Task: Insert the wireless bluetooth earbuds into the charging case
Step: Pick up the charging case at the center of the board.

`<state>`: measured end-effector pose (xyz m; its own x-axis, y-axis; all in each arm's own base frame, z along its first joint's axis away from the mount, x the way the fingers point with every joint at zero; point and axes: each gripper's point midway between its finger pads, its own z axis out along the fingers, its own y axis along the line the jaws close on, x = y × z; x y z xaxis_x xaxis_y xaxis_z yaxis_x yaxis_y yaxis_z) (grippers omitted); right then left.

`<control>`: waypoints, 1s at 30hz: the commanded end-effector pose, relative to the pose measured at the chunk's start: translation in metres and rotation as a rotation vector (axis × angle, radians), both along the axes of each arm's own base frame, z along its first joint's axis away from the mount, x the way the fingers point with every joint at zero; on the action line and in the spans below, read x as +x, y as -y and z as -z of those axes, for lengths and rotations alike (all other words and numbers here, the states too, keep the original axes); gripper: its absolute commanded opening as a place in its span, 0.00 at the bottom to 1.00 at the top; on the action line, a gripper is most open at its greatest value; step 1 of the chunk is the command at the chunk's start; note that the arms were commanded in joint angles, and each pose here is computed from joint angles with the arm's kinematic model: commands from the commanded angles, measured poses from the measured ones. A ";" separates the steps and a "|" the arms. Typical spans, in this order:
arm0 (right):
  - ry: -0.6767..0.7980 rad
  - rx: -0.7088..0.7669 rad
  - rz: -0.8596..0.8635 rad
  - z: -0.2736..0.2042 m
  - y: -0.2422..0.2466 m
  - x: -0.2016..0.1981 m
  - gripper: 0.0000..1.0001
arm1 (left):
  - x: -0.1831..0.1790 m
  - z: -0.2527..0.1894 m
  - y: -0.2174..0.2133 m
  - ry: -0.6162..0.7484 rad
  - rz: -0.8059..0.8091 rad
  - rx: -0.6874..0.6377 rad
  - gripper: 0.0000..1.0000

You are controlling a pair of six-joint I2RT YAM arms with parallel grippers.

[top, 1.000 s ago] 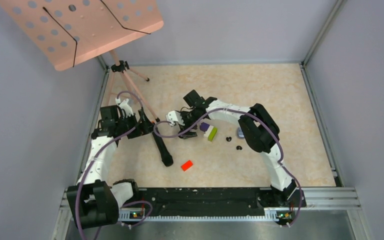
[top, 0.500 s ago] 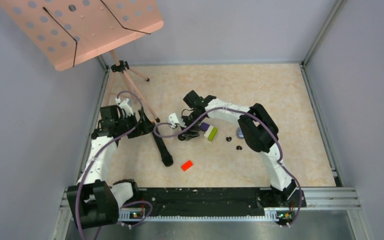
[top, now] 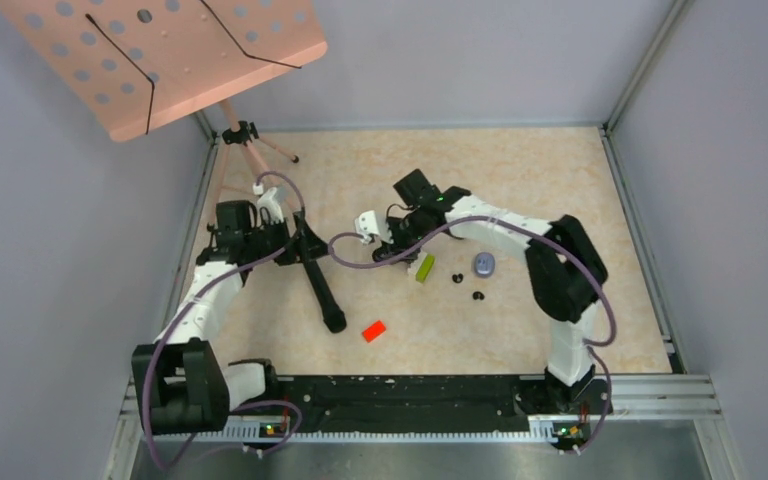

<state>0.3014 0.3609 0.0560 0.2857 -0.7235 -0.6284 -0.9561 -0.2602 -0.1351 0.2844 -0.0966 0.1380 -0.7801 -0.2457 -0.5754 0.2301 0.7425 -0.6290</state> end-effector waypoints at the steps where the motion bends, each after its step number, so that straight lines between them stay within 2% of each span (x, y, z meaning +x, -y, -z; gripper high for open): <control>1: 0.234 0.223 0.080 -0.119 0.001 0.021 0.26 | 0.017 -0.064 0.048 0.285 0.223 -0.068 0.83; 5: 0.292 0.291 0.133 -0.162 0.012 0.016 0.26 | 0.015 -0.100 0.092 0.463 0.382 -0.068 0.83; 11: 0.326 0.366 0.179 -0.198 0.015 0.014 0.26 | 0.030 -0.129 0.127 0.525 0.448 -0.144 0.83; 14: 0.337 0.383 0.188 -0.207 0.014 0.016 0.26 | 0.033 -0.132 0.136 0.502 0.480 -0.192 0.80; 23: 0.347 0.413 0.187 -0.215 0.010 0.017 0.26 | 0.036 -0.132 0.153 0.462 0.529 -0.259 0.60; 30: 0.342 0.413 0.183 -0.213 0.008 0.017 0.26 | 0.038 -0.134 0.157 0.461 0.553 -0.284 0.41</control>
